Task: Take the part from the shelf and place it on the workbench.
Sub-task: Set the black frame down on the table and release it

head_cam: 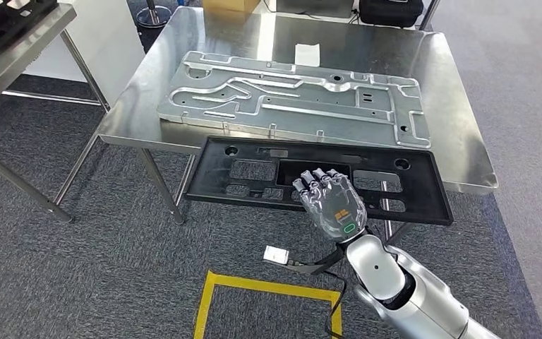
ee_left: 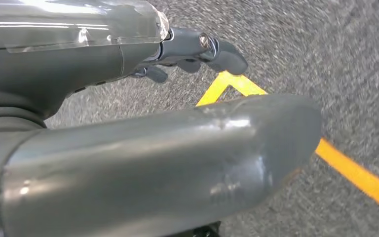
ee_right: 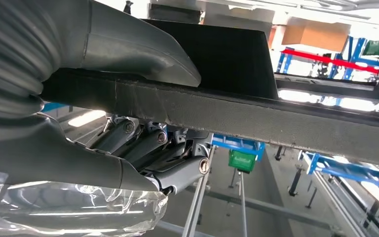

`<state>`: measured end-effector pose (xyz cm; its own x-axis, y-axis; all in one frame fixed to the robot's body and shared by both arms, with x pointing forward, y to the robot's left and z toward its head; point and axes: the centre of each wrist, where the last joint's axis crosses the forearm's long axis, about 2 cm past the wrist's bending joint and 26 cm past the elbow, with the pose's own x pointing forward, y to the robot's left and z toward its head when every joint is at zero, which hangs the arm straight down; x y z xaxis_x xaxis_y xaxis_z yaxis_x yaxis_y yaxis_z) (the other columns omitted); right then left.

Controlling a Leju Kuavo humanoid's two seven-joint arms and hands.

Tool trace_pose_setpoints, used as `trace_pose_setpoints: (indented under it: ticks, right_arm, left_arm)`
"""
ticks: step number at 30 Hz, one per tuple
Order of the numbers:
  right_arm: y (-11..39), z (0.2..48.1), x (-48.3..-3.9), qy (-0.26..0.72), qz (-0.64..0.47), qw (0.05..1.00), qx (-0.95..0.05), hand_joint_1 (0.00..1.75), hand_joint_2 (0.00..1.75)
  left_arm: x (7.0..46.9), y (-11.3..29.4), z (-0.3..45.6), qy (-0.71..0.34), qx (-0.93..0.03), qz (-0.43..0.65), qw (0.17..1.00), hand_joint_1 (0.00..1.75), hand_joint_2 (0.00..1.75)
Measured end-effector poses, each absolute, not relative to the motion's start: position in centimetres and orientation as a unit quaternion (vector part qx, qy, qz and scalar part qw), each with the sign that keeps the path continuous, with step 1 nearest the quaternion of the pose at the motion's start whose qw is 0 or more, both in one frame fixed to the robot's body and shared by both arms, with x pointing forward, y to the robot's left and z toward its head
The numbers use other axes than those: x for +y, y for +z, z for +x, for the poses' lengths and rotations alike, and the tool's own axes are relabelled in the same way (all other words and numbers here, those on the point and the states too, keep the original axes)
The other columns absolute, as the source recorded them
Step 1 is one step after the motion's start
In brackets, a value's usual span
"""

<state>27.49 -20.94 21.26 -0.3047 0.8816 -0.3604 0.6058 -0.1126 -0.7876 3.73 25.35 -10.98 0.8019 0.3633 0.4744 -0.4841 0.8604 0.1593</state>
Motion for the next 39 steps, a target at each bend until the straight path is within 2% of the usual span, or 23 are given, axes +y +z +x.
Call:
trace_pose_setpoints:
  ticks: [39]
  right_arm:
    - [19.4,26.2,-22.8,0.483,-0.562,0.18,-0.646,1.75,1.75]
  left_arm:
    - [25.1,-11.0,3.7,0.257,-0.217,0.139,0.931,0.0,0.0]
